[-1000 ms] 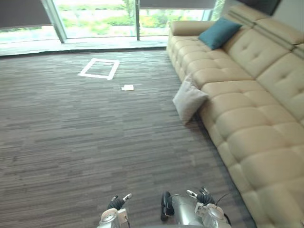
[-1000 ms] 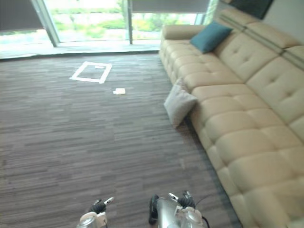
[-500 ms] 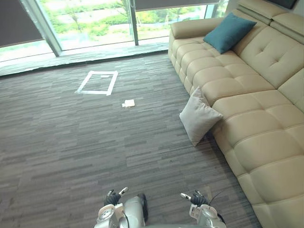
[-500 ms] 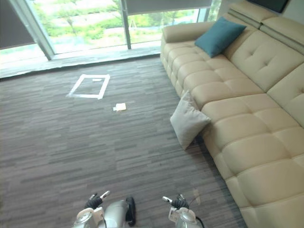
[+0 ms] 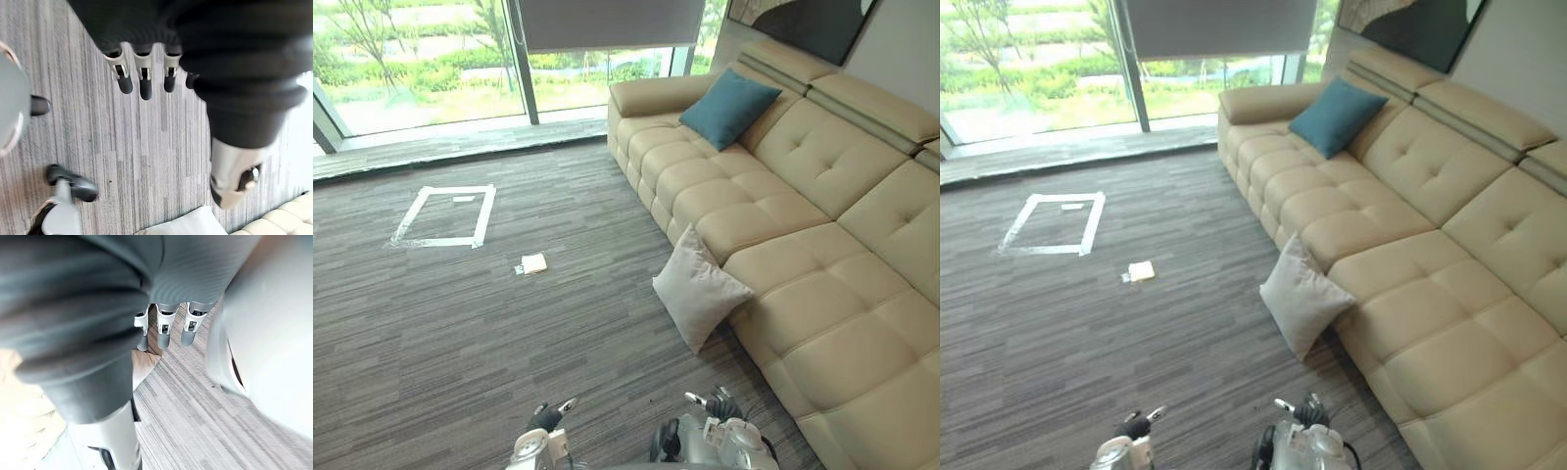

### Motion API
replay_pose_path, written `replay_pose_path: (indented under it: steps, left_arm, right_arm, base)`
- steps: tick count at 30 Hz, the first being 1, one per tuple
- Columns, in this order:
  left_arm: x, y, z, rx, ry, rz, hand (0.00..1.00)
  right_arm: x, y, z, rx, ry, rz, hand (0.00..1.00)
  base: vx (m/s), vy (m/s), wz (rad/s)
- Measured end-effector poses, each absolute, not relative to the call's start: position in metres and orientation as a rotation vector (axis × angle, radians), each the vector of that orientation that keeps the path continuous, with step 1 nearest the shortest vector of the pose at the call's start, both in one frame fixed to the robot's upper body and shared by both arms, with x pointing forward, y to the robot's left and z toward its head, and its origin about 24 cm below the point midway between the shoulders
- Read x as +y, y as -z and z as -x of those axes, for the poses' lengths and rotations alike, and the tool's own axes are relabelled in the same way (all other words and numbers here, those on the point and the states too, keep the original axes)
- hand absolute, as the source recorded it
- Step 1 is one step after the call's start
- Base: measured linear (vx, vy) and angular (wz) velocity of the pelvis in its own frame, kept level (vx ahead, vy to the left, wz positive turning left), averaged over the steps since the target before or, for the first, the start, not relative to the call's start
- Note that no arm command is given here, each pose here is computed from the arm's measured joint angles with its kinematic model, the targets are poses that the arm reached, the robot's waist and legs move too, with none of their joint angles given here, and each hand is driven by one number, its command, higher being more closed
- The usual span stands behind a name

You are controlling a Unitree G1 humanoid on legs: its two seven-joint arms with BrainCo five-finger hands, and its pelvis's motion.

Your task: Pick up cushions and gather them together orderly.

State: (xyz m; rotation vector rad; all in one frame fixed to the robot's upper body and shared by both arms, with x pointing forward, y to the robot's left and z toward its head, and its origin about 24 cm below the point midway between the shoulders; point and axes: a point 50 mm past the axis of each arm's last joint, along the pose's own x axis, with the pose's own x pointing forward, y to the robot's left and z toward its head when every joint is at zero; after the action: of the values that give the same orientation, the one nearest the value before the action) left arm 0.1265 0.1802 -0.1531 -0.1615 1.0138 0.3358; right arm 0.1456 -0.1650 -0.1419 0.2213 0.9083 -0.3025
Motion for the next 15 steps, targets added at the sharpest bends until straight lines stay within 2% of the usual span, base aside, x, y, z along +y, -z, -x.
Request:
replay_pose_path:
  steps: [3, 8, 15]
  left_arm:
    - [0.169, 0.152, -0.129, 1.004, -0.323, 0.189, 0.0]
    - [0.173, 0.148, -0.134, 0.968, -0.328, 0.184, 0.0]
    - [0.172, 0.146, -0.138, 0.936, -0.331, 0.185, 0.0]
  right_arm:
    - [-0.174, 0.141, -0.147, 0.905, 0.306, -0.201, 0.0]
    - [-0.166, 0.146, -0.145, 0.949, 0.295, -0.21, 0.0]
    - [-0.165, 0.149, -0.139, 0.977, 0.29, -0.192, 0.0]
  base:
    - [0.58, -0.145, -0.15]
    - [0.55, -0.021, -0.87]
    - [0.4, 0.237, -0.89]
